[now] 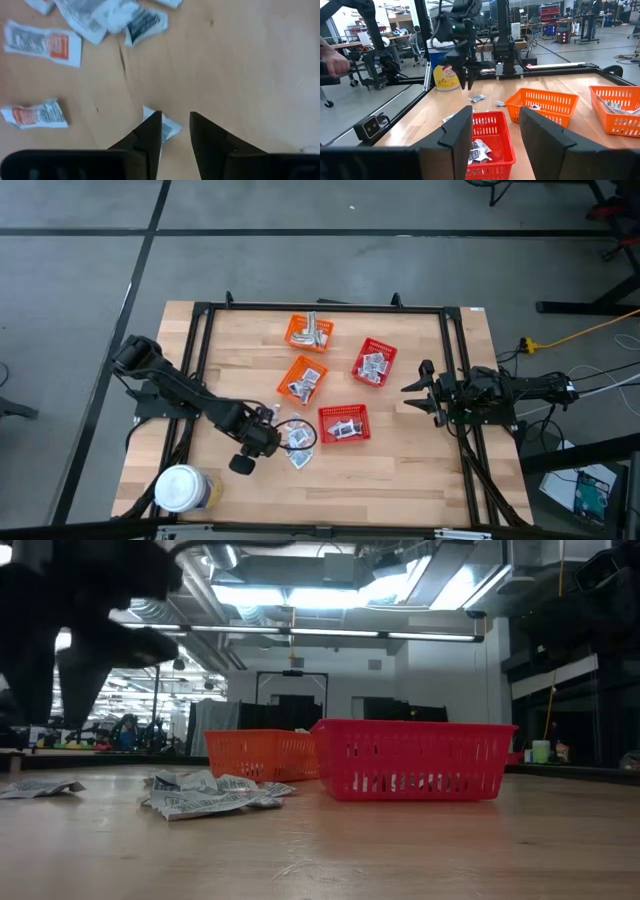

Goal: Pick & Place First Aid Supplies
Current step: Put the gray towelette pack into the bottom red bin

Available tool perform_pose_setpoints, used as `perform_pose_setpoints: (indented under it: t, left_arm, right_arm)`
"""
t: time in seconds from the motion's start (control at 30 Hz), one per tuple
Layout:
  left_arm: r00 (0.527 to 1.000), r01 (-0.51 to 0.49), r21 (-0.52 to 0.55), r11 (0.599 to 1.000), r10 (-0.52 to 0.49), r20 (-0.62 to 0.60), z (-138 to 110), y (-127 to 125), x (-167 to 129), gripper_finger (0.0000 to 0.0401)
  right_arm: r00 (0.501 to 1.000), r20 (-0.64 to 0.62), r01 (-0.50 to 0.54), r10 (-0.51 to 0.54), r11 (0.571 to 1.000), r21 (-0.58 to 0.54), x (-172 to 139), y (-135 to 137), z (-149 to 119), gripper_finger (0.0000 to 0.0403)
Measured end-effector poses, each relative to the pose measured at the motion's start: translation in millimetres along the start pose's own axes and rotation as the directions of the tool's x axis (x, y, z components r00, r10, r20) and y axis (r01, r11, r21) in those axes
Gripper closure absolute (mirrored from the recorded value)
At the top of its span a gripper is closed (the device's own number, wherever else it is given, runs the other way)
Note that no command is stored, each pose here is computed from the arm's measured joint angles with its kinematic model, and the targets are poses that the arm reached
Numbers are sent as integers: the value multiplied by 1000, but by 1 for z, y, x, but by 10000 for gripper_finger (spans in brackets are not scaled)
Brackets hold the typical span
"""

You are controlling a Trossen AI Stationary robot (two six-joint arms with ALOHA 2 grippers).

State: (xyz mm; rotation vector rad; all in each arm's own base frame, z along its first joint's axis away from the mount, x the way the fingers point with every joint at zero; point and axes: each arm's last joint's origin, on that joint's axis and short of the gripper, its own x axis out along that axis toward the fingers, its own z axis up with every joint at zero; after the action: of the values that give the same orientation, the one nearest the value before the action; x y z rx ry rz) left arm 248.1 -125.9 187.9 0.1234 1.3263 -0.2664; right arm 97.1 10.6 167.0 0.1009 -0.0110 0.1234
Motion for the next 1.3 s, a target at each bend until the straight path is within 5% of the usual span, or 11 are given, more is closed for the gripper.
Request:
perform_pose_setpoints:
  t: [0.23, 0.63, 1.3]
  left_arm:
    - [999, -12, 6, 1000, 12, -34, -12, 10, 10, 323]
    - [1000, -26, 259, 966, 29, -8, -20, 14, 24, 327]
    - [999, -23, 276, 961, 10, 49, -30, 21, 42, 331]
  right_arm:
    - [1000, 0, 0, 0, 1000, 0, 0, 0, 0, 240]
    - [1000, 0, 0, 0, 1000, 0, 0, 0, 0, 240]
    - [1000, 0, 0, 0, 1000, 0, 0, 0, 0, 240]
